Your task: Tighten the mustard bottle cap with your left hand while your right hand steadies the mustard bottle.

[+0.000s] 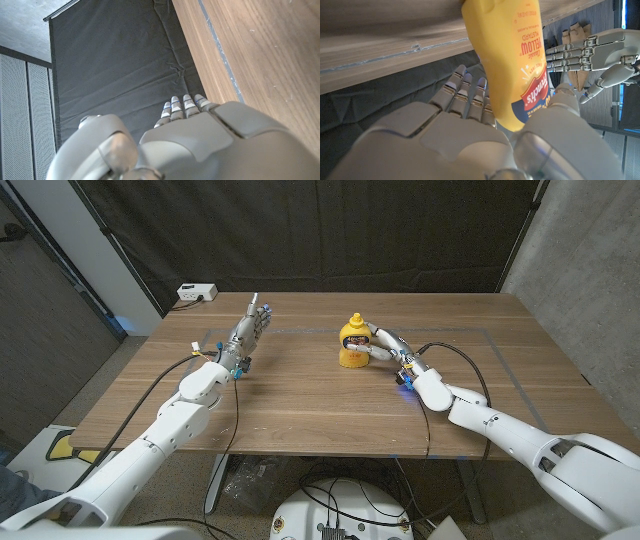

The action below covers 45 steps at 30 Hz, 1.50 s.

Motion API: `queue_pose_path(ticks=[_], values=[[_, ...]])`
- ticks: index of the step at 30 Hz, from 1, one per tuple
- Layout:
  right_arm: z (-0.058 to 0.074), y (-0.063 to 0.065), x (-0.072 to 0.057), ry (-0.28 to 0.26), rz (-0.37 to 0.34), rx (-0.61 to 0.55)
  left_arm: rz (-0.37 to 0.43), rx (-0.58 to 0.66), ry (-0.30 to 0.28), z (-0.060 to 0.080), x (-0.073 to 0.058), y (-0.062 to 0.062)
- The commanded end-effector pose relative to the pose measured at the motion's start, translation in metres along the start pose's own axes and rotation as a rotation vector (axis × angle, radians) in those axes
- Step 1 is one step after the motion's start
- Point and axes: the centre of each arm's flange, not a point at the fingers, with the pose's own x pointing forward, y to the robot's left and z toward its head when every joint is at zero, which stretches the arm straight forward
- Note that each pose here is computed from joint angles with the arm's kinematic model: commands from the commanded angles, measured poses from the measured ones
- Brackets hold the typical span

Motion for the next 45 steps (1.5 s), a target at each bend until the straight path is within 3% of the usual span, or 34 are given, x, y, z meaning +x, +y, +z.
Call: queue_pose_path(ticks=[1,13,24,30,45], values=[[0.001,0.004,0.004,-0.003,-0.012,-0.027,0.013,-0.008,0.008,-0.001,-0.005,0.0],[0.001,0.008,0.006,0.017,-0.026,-0.018,0.033,-0.016,-0.019,0.001,-0.008,-0.002],[0.005,0.012,0.0,0.049,-0.062,0.077,0.031,-0.028,-0.006,-0.001,-0.007,-0.001],[0.011,0.01,-0.002,0.063,-0.095,0.139,0.03,-0.028,-0.006,-0.001,-0.005,-0.001],[0.02,0.004,-0.001,0.055,-0.124,0.168,0.034,-0.037,-0.008,-0.001,-0.003,0.0]])
